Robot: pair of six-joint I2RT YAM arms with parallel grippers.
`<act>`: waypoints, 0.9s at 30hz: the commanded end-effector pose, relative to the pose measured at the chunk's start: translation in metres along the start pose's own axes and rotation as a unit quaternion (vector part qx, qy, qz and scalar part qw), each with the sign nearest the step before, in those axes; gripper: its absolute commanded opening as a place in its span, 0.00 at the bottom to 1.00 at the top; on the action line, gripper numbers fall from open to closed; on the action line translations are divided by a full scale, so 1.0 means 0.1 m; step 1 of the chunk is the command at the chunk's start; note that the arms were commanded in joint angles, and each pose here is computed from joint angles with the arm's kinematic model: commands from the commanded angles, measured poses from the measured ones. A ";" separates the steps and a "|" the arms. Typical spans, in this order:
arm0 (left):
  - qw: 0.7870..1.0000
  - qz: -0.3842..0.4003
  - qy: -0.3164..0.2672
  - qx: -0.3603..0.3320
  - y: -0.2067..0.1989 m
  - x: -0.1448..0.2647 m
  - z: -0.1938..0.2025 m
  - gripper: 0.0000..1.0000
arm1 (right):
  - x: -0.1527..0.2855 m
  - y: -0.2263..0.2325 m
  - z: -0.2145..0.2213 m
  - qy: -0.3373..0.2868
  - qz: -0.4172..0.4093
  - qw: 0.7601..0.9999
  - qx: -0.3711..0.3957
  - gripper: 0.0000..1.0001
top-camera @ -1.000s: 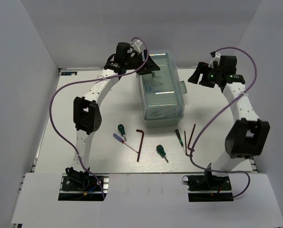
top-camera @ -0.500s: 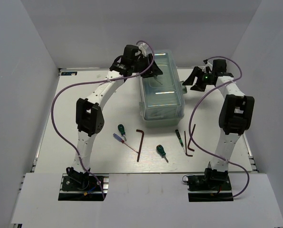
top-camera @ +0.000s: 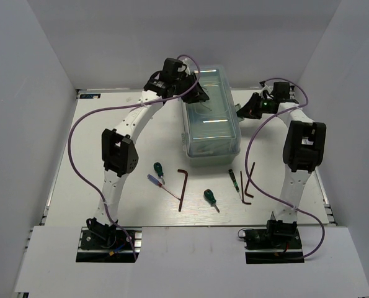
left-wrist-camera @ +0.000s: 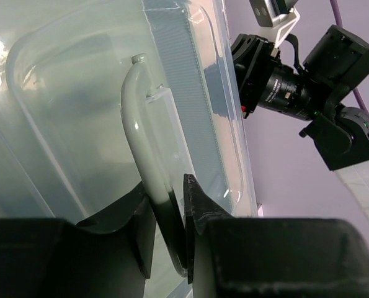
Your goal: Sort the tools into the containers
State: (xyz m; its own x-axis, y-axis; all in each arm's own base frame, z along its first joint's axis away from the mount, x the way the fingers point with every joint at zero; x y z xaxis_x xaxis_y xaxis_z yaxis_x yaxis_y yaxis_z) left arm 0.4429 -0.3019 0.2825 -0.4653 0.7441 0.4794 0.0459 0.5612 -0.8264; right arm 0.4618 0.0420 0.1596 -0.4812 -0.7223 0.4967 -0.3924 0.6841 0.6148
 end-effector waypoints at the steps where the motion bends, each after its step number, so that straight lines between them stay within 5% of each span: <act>1: 0.997 -0.075 0.016 0.003 0.31 -0.09 0.04 0.00 | 0.07 0.05 -0.17 -0.038 0.000 0.998 0.047 0.00; 5: 0.997 -0.063 -0.052 0.004 0.14 0.39 -0.25 0.00 | 0.25 -0.10 -0.28 -0.060 0.077 0.994 0.055 0.00; 12: 0.980 -0.096 -0.169 0.044 0.46 1.56 -0.85 0.00 | 0.52 -0.35 -0.30 -0.076 0.140 0.986 0.044 0.00; 20: 0.971 -0.151 -0.161 0.088 1.07 1.81 -0.81 0.00 | 0.56 -0.34 -0.22 -0.071 0.127 0.989 0.039 0.00; 24: 0.971 -0.160 -0.155 0.091 1.23 1.80 -0.80 0.14 | 0.54 -0.30 -0.18 -0.066 0.104 0.992 0.033 0.00; 25: 0.970 -0.161 -0.152 0.097 1.29 1.79 -0.82 0.17 | 0.54 -0.30 -0.18 -0.065 0.098 0.992 0.034 0.03; 27: 0.971 -0.158 -0.155 0.094 1.28 1.78 -0.86 0.27 | 0.54 -0.24 -0.18 -0.063 0.065 0.995 0.037 0.38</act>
State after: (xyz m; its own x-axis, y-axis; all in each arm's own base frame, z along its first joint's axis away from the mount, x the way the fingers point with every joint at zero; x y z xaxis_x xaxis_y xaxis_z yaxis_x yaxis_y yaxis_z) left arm 0.4438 -0.0839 0.2670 -0.6003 0.4813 0.6387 -0.2902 0.6131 -0.7347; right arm 0.4615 0.0083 0.1635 -0.5652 -0.6388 0.5220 -0.3401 0.7569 0.5580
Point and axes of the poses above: each gripper's point midway between its finger pads, its own x axis back along the fingers, its own y axis along the line the jaws close on, z = x × y, the point moved 10 cm from there along x, back along the fingers, and after that the axes turned 14 degrees about x, right-handed, at the moved point
